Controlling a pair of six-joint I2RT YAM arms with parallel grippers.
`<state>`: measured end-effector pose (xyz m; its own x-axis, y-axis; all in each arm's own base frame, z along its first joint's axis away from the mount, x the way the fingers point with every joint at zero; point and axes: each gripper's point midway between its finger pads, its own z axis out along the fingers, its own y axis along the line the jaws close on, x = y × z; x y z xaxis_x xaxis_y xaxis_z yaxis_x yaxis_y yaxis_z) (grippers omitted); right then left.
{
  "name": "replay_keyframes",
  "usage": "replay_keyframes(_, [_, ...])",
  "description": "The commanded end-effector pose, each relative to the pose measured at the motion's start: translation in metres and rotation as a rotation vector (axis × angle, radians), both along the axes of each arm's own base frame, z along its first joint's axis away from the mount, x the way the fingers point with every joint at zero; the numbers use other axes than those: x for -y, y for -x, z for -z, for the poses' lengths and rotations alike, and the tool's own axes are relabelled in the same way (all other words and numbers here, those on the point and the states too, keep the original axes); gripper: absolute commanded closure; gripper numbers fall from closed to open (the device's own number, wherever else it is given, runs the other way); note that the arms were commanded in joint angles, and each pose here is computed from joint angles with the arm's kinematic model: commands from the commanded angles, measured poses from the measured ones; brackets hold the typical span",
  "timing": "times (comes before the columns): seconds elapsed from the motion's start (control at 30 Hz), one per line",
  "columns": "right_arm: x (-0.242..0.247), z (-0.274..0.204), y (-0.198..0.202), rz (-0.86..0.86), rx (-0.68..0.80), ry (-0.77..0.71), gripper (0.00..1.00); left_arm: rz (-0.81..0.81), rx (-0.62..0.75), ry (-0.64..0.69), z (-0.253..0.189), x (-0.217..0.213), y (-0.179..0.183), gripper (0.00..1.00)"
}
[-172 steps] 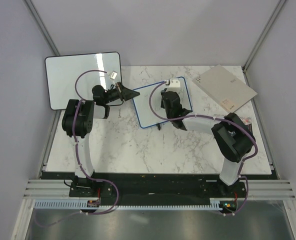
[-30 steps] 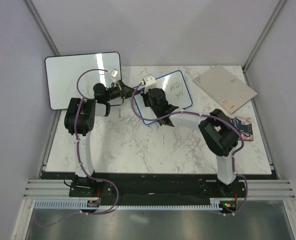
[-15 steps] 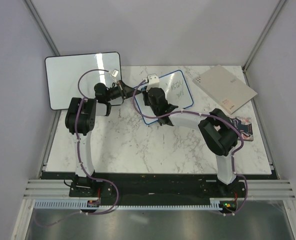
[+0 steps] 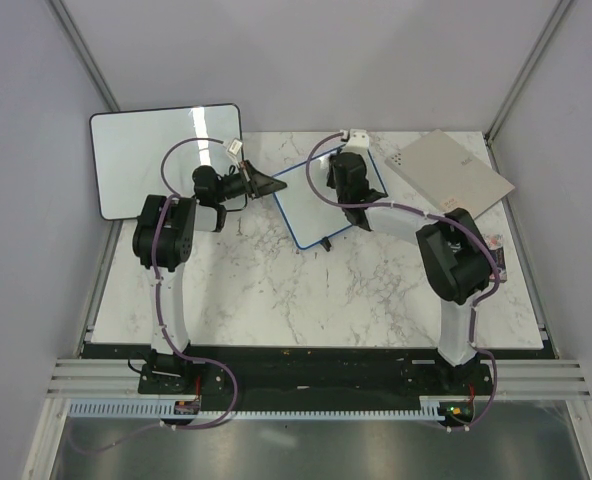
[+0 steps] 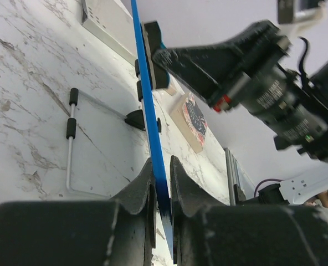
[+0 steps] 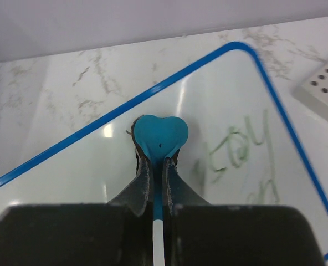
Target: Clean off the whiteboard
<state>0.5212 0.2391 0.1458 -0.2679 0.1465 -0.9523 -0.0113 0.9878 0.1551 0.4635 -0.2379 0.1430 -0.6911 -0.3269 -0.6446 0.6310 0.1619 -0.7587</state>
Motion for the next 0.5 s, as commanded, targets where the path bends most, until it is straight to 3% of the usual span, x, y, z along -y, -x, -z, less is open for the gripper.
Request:
replay_keyframes(0.0, [0.13, 0.113, 0.022, 0.292, -0.331, 0.193, 1.0, 0.354, 0.453, -0.029, -0.053, 0.034, 0.081, 0.98])
replay_keyframes(0.2, [0.126, 0.121, 0.027, 0.271, -0.372, 0.118, 1.0, 0.351, 0.459, -0.022, -0.057, 0.033, 0.083, 0.98])
replay_keyframes(0.47, [0.055, 0.117, 0.058, 0.057, -0.34, 0.142, 1.0, 0.358, 0.46, -0.024, -0.058, 0.032, 0.085, 0.98])
